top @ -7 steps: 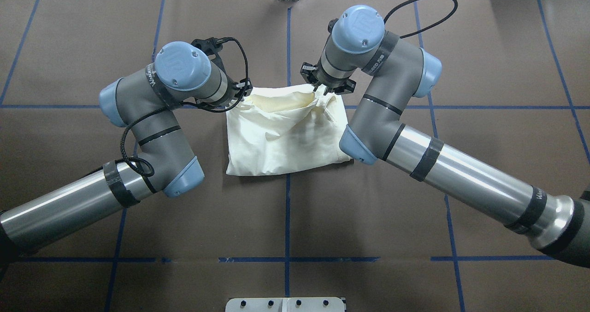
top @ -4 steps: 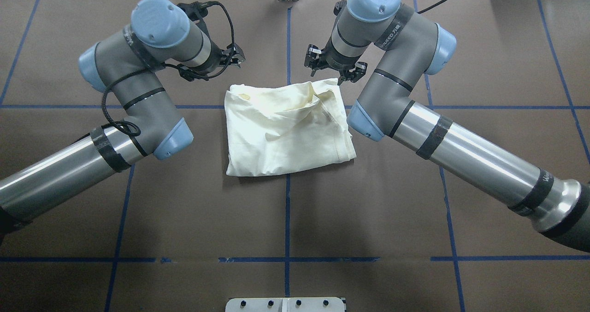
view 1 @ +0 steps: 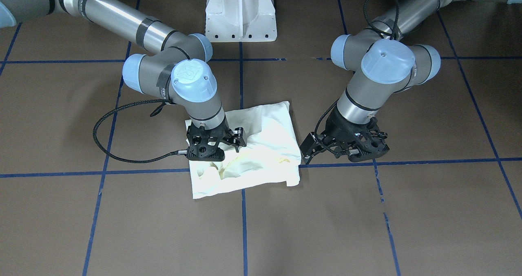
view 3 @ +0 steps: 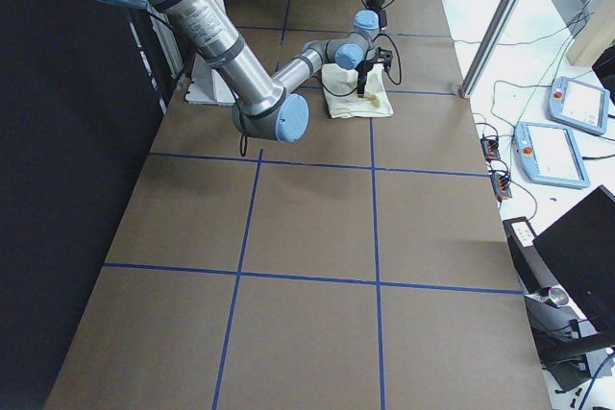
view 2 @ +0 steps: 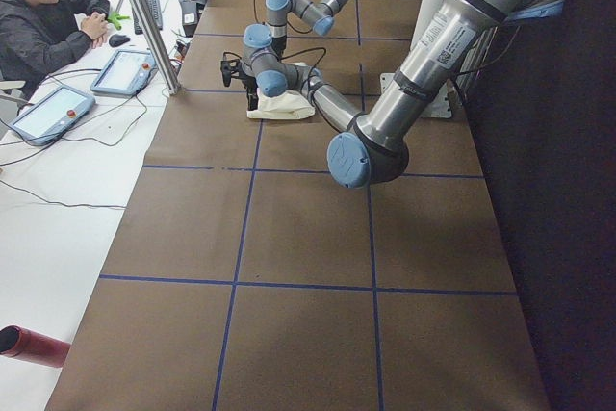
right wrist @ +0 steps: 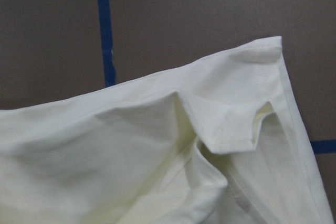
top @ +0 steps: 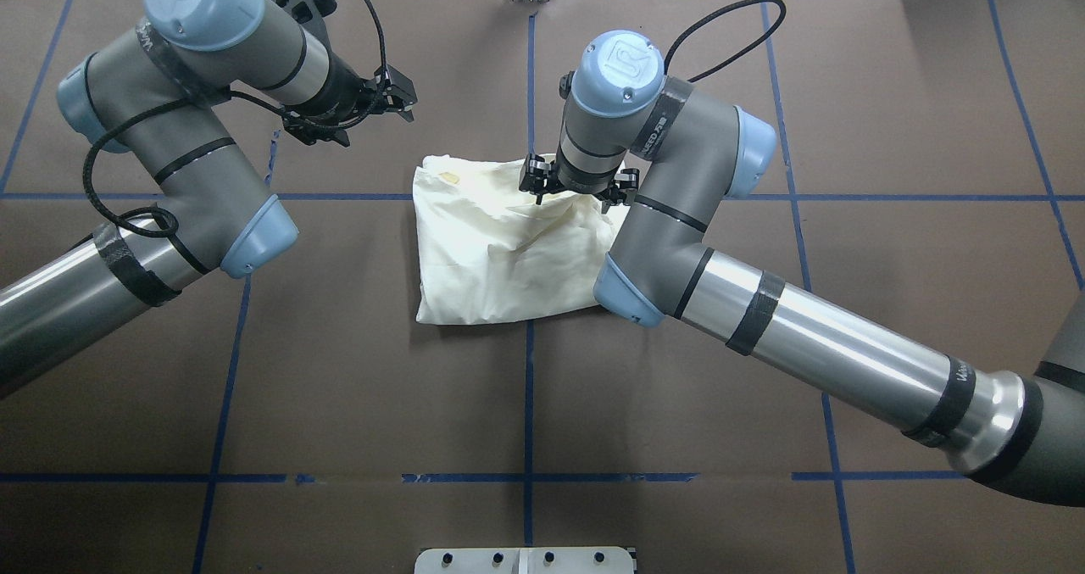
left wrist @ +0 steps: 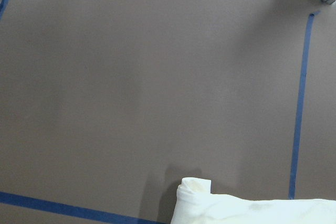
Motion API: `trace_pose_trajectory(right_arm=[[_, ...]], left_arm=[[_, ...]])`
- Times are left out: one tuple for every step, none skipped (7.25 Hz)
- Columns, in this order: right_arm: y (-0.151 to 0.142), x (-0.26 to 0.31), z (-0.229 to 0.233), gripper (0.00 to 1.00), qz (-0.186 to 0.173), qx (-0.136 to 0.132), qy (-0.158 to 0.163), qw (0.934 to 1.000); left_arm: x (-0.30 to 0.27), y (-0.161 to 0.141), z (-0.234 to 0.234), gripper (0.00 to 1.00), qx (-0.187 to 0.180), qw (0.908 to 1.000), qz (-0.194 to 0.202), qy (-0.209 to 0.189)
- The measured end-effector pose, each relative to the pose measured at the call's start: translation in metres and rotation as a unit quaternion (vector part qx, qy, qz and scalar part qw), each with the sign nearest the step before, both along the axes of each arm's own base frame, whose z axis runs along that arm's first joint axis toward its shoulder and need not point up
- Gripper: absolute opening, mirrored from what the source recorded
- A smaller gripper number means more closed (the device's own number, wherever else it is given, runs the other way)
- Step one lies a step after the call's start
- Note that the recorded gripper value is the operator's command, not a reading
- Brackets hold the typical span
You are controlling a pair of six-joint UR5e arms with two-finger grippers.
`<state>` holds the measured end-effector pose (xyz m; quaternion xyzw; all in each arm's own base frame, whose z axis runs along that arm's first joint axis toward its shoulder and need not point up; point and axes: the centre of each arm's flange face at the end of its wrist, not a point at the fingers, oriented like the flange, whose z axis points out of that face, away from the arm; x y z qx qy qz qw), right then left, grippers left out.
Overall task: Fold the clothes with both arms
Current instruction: 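Release the fold and raise the right gripper away from the shirt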
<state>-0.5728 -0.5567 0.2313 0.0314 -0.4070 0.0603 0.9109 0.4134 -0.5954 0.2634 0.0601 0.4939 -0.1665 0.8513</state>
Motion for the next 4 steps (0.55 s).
trace_pose_trajectory(right_arm=[[-0.006,-0.008,0.005,1.00,-0.009,0.023,0.021,0.9995],[-0.017,-0.014,0.008,1.00,-0.011,0.041,0.041,0.9983],[-0.032,-0.016,0.014,1.00,-0.010,0.058,0.063,0.9963],[-0.051,-0.010,0.024,1.00,-0.007,0.071,0.084,0.9939]], left_arm=[[-0.001,0.001,0.002,1.00,-0.001,1.0000,0.000,-0.001],[-0.002,0.003,0.005,1.00,-0.002,1.0000,0.000,-0.001],[-0.004,0.004,0.009,1.00,-0.003,1.0000,0.000,-0.003],[-0.004,0.005,0.012,1.00,-0.005,1.0000,0.001,-0.004]])
